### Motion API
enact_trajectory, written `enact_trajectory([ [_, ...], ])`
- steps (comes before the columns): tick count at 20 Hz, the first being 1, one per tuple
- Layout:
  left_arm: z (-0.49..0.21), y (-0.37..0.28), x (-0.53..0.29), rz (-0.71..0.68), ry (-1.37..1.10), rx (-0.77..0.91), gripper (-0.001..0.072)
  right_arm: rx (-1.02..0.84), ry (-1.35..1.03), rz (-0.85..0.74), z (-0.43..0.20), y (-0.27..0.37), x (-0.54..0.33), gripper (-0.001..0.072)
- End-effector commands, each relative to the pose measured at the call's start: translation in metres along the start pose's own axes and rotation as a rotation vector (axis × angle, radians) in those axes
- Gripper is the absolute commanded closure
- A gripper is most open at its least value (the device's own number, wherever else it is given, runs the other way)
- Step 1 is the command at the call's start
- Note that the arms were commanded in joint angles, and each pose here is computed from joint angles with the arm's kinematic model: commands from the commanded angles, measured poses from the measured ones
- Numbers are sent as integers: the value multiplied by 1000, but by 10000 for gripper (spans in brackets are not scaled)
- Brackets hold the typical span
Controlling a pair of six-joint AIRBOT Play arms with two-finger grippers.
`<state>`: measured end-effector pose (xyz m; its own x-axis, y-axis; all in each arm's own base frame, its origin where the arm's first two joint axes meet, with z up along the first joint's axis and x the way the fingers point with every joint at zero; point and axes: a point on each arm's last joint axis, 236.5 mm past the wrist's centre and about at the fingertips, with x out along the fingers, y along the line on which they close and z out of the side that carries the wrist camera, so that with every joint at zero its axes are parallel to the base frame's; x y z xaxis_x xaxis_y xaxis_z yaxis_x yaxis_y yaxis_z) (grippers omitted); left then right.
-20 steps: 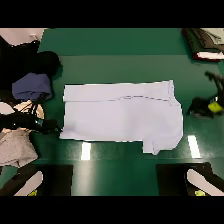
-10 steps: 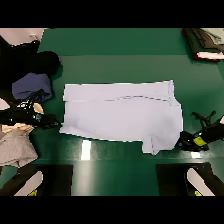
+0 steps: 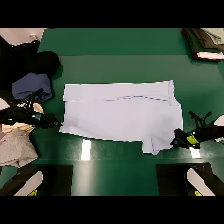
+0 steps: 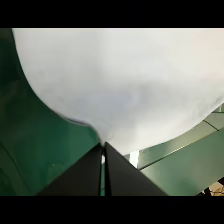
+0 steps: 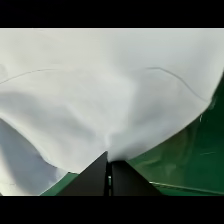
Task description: Fold the shirts.
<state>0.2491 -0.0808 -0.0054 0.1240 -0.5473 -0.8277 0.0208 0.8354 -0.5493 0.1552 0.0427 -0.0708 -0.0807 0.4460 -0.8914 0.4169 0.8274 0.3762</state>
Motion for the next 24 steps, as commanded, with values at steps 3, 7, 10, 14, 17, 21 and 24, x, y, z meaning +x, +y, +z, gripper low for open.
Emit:
enact_trajectory([
  [3, 50, -26, -44, 4, -155, 93, 686, -98, -242, 18, 20, 32, -67, 696],
  [7, 103, -38, -85, 55, -362, 157, 685, -149, -449, 38, 51, 61, -130, 696],
  [10, 121, -30, -86, 74, -418, 142, 685, -167, -502, 62, 83, 78, -157, 696],
  [14, 156, -18, -79, 58, -504, 83, 685, -175, -539, 65, 136, 89, -170, 697],
  [17, 183, -16, -65, -14, -554, 63, 685, -231, -525, 57, 173, 110, -154, 696],
  [21, 209, 19, -40, 10, -581, -22, 685, -267, -548, 59, 228, 137, -134, 696],
  [24, 218, 39, -20, 15, -564, -75, 685, -284, -512, 56, 256, 150, -115, 695],
])
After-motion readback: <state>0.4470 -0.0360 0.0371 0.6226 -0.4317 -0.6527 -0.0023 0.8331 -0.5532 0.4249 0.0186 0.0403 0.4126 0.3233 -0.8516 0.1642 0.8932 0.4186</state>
